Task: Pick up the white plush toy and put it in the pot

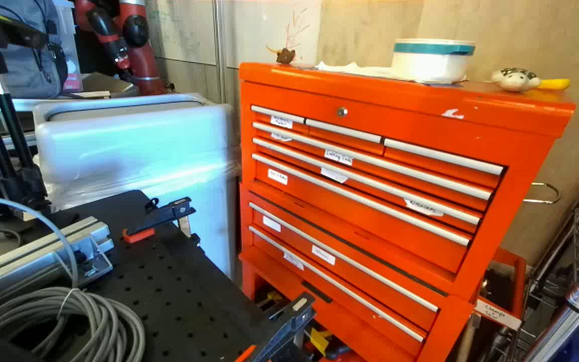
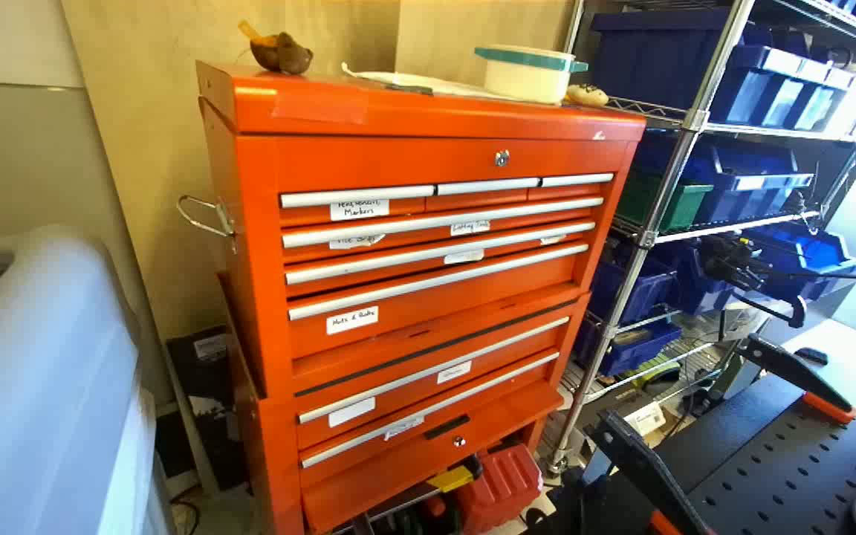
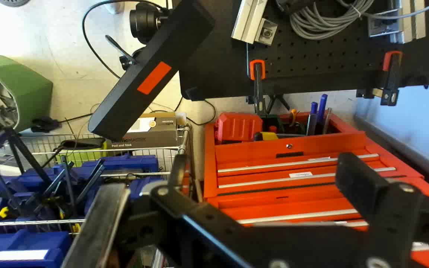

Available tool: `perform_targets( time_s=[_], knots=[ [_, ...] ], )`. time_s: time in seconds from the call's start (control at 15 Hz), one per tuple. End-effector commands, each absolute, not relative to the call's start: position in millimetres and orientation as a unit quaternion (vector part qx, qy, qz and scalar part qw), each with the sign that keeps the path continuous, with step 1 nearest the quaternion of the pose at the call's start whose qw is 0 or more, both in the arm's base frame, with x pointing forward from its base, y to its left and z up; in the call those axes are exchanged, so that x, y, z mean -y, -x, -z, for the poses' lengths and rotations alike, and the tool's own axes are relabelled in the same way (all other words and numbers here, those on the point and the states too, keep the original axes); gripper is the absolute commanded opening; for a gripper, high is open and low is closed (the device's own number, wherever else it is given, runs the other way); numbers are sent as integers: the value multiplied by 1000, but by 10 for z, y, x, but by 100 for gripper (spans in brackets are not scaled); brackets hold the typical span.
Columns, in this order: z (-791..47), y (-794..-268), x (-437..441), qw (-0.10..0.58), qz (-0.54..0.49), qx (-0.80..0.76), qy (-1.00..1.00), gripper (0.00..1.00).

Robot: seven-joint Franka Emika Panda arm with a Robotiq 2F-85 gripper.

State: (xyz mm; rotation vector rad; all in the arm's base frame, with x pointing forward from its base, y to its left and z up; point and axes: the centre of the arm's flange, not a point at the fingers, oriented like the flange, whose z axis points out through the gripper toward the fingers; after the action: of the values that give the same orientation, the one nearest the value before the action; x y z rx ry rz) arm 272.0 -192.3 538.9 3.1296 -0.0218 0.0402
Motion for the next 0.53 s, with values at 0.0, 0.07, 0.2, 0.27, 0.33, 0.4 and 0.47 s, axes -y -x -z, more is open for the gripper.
perform_targets(
  time_s=[0.0,0.07,0.2,0.27,0.33,0.4,0.47],
  knots=[
    [-5393,-2719,1923,6,-13,7,-1000,100],
    [-5395,-2720,1924,6,-13,7,-1000,100],
    [-5395,-2720,1924,6,-13,7,-1000,100],
    [-5395,-2720,1924,6,-14,7,-1000,100],
    [-5395,-2720,1924,6,-14,7,-1000,100],
    [-5369,-2764,1926,5,-8,9,-1000,100],
    [-5325,-2857,1934,3,-3,15,-1000,100]
  ],
)
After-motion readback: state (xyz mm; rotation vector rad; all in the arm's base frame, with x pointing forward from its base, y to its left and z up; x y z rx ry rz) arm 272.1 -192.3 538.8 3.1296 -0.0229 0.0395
